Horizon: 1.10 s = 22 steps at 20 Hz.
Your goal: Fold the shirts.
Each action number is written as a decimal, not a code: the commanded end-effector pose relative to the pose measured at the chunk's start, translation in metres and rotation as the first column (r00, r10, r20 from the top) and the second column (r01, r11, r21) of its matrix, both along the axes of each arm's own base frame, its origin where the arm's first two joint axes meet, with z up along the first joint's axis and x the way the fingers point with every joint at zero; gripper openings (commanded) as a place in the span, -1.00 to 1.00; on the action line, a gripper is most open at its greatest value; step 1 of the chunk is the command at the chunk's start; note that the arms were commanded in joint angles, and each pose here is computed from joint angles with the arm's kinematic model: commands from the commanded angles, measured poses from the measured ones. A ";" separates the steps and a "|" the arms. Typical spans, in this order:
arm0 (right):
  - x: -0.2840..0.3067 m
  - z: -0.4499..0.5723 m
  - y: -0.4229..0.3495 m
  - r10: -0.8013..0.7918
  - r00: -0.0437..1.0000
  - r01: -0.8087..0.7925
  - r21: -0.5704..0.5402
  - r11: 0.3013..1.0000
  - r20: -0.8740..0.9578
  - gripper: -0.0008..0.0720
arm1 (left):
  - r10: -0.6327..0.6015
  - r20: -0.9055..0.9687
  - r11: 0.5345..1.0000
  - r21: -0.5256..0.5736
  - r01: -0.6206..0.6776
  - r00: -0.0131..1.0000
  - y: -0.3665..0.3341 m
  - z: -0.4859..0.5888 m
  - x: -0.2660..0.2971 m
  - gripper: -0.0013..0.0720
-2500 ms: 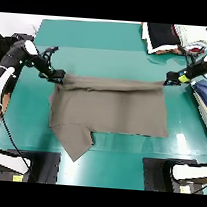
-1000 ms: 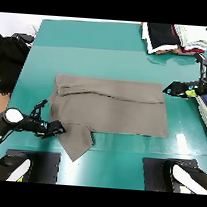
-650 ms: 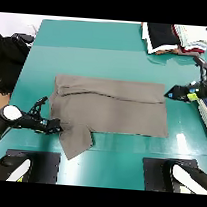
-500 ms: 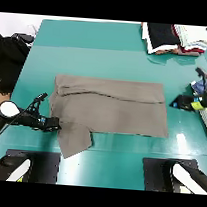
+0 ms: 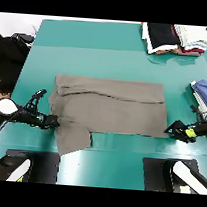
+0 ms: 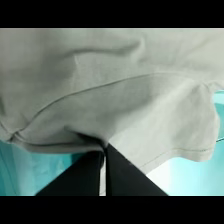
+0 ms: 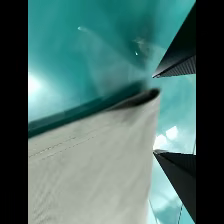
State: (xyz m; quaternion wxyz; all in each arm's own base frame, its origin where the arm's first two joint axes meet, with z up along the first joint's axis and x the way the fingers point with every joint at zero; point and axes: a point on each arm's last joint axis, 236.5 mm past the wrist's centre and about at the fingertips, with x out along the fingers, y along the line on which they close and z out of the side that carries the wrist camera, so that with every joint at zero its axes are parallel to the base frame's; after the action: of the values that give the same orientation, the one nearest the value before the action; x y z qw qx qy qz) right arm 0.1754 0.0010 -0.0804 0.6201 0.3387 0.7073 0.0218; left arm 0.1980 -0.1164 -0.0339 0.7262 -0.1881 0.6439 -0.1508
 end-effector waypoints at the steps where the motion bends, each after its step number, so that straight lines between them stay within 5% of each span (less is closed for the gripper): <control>1: 0.013 -0.013 0.020 0.027 1.000 -0.027 0.038 0.999 0.014 0.11 | -0.001 0.005 1.000 0.008 0.001 1.000 0.002 0.000 0.001 -0.89; 2: 0.018 -0.013 0.024 0.068 0.997 -0.069 0.029 0.997 0.022 -0.28 | -0.007 0.000 1.000 0.013 0.007 1.000 0.003 0.000 0.000 -0.89; 5: 0.032 -0.001 0.033 0.182 0.982 -0.182 -0.006 0.983 0.058 -0.91 | -0.034 0.008 0.999 0.042 0.034 0.999 0.008 0.009 -0.001 -0.90; 14: 0.008 0.065 -0.002 0.395 0.912 -0.345 -0.310 0.886 0.114 -0.94 | -0.118 0.004 0.991 0.057 0.117 0.993 0.011 0.049 -0.057 -0.90; 22: 0.107 0.089 -0.006 0.429 0.880 -0.336 -0.369 0.866 0.204 -0.94 | -0.058 0.282 0.988 0.154 0.015 0.958 0.028 0.073 0.087 -0.89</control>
State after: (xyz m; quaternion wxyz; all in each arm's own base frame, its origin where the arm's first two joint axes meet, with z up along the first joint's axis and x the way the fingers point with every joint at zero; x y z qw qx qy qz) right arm 0.2447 -0.0051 0.0058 0.7337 0.0888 0.6694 0.0755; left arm 0.2293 -0.0967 0.0335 0.7884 -0.1163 0.5842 -0.1535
